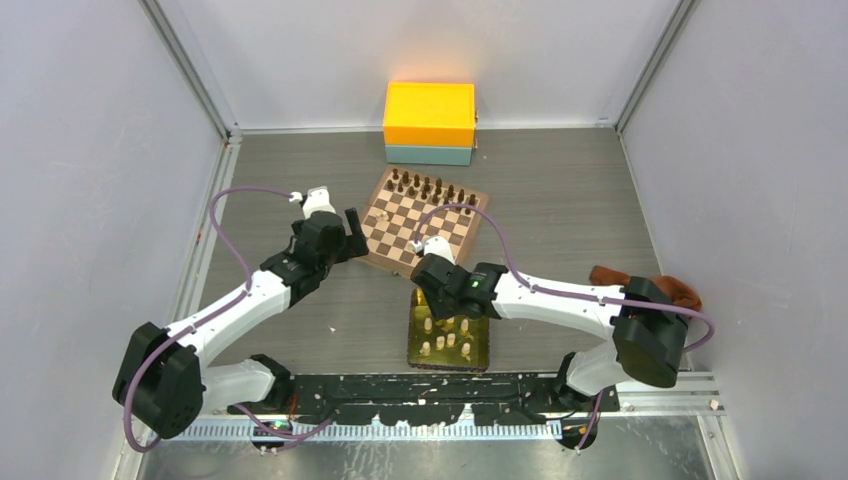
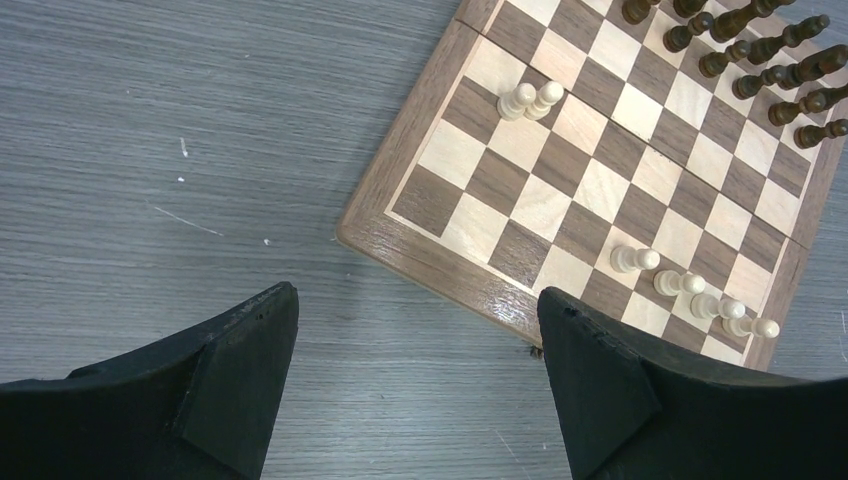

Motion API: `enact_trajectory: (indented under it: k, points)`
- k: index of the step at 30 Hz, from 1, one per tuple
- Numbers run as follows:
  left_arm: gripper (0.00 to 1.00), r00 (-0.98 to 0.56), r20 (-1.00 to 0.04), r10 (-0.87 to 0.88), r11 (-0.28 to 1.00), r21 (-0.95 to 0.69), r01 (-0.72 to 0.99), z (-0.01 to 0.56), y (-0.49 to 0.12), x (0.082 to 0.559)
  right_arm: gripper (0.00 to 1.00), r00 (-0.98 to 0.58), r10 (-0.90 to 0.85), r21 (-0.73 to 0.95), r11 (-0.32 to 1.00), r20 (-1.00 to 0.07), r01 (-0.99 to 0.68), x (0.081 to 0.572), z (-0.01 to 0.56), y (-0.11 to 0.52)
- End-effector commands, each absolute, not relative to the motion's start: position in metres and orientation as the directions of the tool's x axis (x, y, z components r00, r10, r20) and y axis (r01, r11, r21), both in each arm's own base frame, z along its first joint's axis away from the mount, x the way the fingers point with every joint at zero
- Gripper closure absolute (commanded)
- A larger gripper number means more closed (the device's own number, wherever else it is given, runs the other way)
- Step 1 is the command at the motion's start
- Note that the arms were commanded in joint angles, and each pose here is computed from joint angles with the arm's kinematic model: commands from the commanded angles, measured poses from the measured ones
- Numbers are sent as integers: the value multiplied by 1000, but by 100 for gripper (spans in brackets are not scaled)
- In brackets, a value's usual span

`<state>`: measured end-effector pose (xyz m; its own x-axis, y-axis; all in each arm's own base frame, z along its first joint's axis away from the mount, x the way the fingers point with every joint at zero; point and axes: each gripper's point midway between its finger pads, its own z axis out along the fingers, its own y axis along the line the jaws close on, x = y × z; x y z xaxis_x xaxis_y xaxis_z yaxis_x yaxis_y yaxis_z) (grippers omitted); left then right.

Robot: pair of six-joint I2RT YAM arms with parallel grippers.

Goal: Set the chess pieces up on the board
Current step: Pick up the chess piece from the storage box.

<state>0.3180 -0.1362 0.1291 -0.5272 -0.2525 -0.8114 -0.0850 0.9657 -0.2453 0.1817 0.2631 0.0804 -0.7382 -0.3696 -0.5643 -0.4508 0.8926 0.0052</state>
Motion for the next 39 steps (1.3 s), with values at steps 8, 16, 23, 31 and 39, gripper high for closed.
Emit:
enact_trajectory:
  k: [8,16,23,31,39]
  points:
    - [10,-477,-836,-271,961,-261,-90,144,-138,329,57,-725,-385,49,866,-571,-498,190,90,282]
    - [10,-481,-834,-269,962,-256,-92,142,-138,329,57,-732,-400,54,859,-552,-510,188,86,283]
    - [10,-481,-835,-269,962,-257,-93,141,-138,329,57,-739,-408,51,858,-537,-511,188,80,282]
    - [10,-481,-836,-266,963,-250,-98,139,-137,329,63,-741,-408,52,859,-533,-510,192,78,281]
    - [10,-481,-835,-266,963,-248,-101,137,-137,330,65,-751,-412,59,858,-515,-511,191,72,282]
